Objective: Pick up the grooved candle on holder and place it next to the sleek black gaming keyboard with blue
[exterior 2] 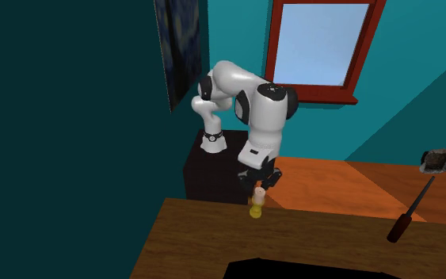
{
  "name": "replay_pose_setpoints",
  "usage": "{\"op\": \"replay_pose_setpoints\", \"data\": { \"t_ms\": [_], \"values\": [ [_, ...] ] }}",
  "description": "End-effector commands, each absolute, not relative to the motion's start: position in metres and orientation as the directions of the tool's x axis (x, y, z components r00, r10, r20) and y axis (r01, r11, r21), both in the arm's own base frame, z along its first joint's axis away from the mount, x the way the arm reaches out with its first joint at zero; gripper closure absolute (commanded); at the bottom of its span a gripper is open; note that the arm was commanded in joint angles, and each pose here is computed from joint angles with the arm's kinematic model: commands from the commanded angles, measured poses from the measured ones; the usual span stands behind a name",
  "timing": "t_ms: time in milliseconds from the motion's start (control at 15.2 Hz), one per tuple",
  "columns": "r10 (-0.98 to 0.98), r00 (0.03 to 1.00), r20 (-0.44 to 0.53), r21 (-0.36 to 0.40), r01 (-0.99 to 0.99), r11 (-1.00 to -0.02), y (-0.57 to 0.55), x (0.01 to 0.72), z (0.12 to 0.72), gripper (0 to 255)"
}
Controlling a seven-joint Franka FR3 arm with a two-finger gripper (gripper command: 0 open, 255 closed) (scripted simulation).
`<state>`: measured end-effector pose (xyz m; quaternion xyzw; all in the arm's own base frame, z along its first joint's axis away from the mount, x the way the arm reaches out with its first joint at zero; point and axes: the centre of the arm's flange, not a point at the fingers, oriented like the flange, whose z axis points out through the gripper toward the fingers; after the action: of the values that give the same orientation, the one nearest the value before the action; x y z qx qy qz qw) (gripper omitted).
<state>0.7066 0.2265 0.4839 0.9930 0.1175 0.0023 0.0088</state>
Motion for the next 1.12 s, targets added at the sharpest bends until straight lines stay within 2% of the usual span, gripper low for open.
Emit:
{"op": "replay_pose_setpoints", "data": {
  "t_ms": [0, 1056],
  "values": [
    [0.233, 0.973, 0.003, 0.018, 0.233, -0.972, 0.252, 0.715, 0.473, 255],
    [0.233, 0.973, 0.003, 0.018, 0.233, -0.972, 0.252, 0.715, 0.389, 255]
  ]
}}
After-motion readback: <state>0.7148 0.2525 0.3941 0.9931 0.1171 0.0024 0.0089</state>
